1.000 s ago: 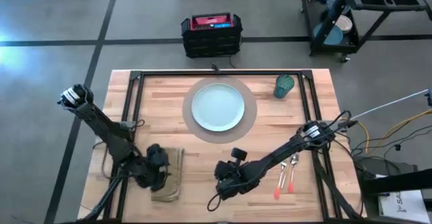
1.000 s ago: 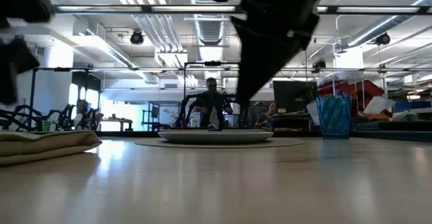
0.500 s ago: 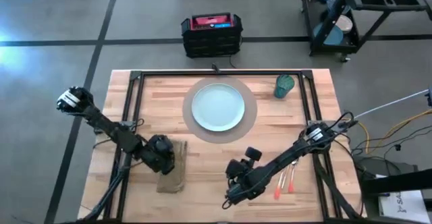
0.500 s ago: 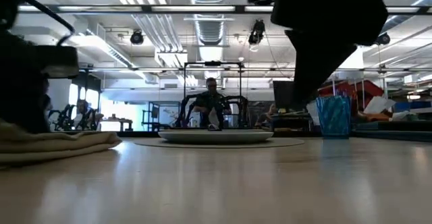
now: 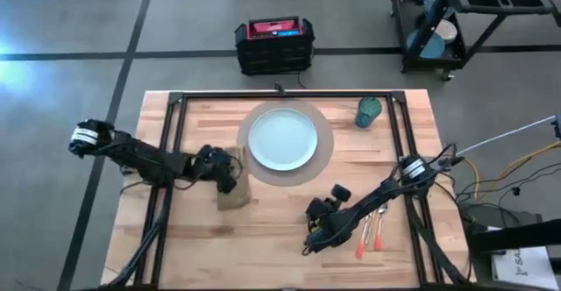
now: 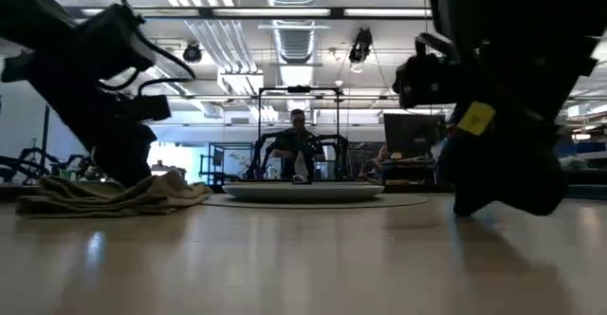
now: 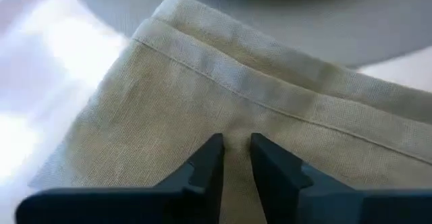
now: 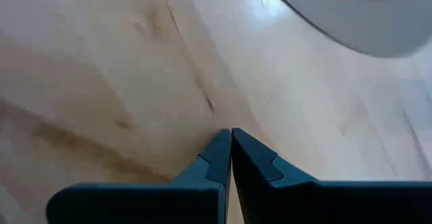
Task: Set table place
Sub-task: Fold the brown table napkin, then adjust the grey tablemat
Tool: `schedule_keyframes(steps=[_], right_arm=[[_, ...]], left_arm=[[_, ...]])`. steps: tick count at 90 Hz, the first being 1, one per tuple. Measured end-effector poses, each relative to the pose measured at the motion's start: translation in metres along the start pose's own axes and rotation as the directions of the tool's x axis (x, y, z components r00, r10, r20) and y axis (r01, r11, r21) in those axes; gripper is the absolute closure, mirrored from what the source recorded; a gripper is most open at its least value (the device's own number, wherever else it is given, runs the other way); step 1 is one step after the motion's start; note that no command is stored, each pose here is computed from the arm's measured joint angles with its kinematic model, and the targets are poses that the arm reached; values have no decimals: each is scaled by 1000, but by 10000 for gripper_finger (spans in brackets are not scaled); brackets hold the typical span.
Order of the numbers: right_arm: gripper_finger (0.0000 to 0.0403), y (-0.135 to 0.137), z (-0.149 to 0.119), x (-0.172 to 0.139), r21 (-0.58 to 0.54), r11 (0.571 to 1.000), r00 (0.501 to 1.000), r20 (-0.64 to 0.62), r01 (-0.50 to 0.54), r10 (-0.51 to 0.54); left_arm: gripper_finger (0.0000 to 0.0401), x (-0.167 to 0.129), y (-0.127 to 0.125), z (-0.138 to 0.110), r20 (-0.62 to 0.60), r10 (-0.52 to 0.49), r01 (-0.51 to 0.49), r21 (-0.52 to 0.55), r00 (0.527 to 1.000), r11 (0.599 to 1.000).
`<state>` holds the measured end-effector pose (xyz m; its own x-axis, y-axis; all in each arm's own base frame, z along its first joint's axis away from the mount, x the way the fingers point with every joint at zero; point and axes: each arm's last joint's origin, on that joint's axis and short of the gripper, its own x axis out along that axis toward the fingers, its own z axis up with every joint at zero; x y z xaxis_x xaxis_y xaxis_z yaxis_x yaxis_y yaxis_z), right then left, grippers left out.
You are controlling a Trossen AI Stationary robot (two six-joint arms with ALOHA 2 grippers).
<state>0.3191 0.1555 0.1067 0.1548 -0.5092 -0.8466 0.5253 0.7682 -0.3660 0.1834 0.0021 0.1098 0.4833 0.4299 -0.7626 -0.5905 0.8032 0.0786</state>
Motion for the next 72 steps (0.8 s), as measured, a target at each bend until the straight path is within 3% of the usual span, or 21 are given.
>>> schedule_keyframes(steps=[13,35,59,72], right_arm=[[402,-19,20,-2,13,998,998,-4,-68,68],[403,-71,64,1,25,982,981,37,-189,188],[403,-93,79,32,30,916,916,-22,-400,401],[403,-99,82,45,52,904,903,-38,-425,427]], left_arm=[[339,3,8,12,26,-7,5,65,1000,998],[340,-19,8,44,87,-91,87,49,992,995],[332,-59,14,73,97,-94,88,64,991,994],[328,-70,16,79,140,-107,95,89,984,991]])
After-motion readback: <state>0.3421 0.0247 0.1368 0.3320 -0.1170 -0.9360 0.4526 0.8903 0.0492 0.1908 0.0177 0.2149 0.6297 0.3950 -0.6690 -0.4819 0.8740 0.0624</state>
